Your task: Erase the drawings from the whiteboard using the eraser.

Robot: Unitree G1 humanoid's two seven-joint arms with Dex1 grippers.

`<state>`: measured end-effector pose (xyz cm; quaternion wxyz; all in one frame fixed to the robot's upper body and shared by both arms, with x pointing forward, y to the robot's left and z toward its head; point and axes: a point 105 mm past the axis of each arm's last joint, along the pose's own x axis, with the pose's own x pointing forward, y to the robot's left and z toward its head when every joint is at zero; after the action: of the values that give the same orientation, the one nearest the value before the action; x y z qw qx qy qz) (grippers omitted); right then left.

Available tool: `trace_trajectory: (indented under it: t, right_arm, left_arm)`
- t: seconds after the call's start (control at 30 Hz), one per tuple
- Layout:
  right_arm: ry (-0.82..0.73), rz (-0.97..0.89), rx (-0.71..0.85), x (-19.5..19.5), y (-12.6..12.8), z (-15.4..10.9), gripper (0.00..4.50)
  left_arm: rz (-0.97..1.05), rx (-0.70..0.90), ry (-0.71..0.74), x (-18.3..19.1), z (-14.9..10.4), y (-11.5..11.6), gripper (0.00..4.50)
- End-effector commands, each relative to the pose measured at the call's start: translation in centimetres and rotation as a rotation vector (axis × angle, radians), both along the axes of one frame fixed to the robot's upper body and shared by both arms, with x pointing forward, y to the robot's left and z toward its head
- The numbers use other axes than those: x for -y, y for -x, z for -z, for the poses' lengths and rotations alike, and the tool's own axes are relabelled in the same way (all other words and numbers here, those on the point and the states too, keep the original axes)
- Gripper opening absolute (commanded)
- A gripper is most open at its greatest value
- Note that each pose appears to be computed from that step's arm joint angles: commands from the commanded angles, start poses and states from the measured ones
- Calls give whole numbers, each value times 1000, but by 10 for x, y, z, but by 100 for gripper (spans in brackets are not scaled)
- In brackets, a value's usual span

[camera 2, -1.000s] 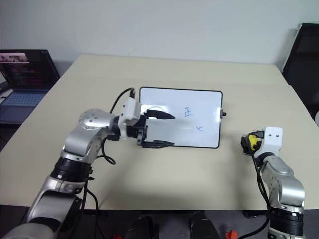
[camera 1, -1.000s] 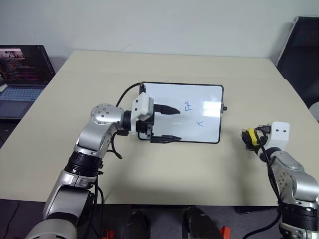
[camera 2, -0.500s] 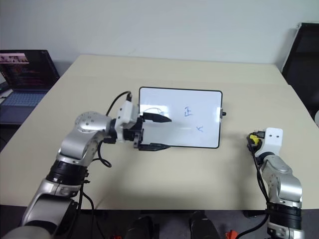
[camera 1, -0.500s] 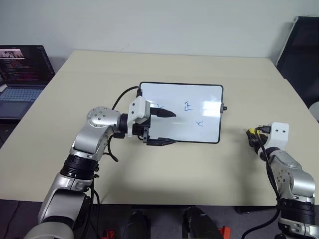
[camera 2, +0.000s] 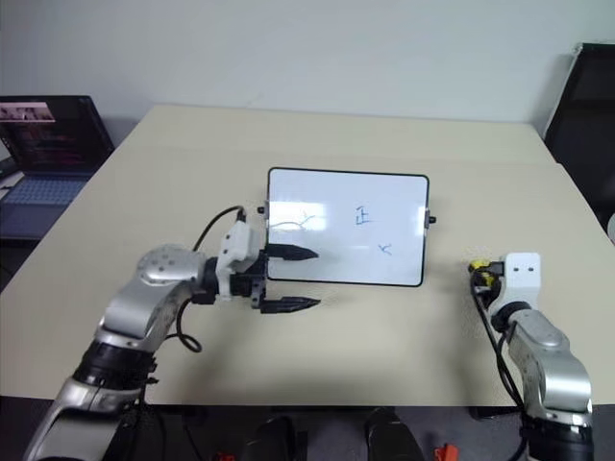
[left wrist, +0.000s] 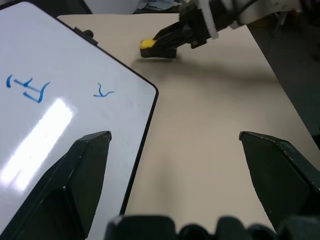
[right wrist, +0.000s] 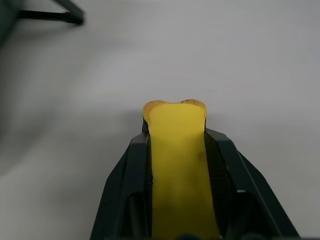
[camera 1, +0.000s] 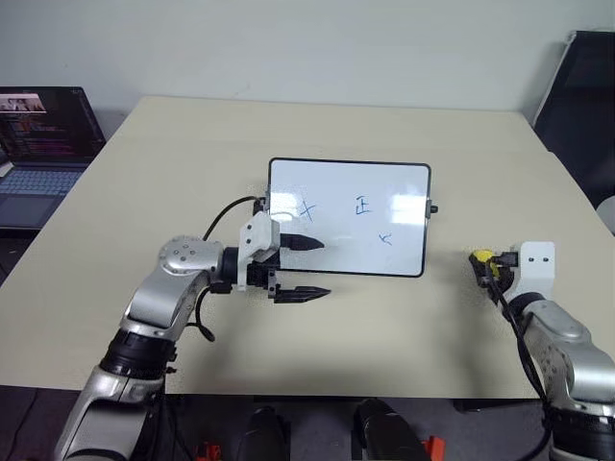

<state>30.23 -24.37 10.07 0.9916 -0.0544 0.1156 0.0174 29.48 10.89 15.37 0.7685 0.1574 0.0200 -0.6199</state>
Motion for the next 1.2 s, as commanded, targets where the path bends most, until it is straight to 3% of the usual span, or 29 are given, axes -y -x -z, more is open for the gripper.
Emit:
trace_trajectory:
  t: [0.03, 0.3, 0.5, 0.8, 1.0, 1.2]
  right_arm:
    - [17, -113, 95, -28, 13, -24, 111]
    - [75, -309, 163, -77, 27, -47, 111]
    - [205, -405, 246, -110, 9, -63, 111]
    - [337, -467, 287, -146, -21, -63, 111]
    - [405, -451, 221, -143, -38, -48, 111]
    - [473, -465, 77, -126, -30, -19, 111]
  left_arm:
    - [-60, 24, 5, -11, -8, 7, 450]
    - [-128, 9, 27, -15, -6, 9, 450]
    - [-120, 22, 46, -6, -10, 3, 450]
    - [-82, 25, 35, -4, -14, -1, 450]
    - [-69, 30, 31, -2, -14, -1, 450]
    - [-63, 34, 32, 0, -14, -2, 450]
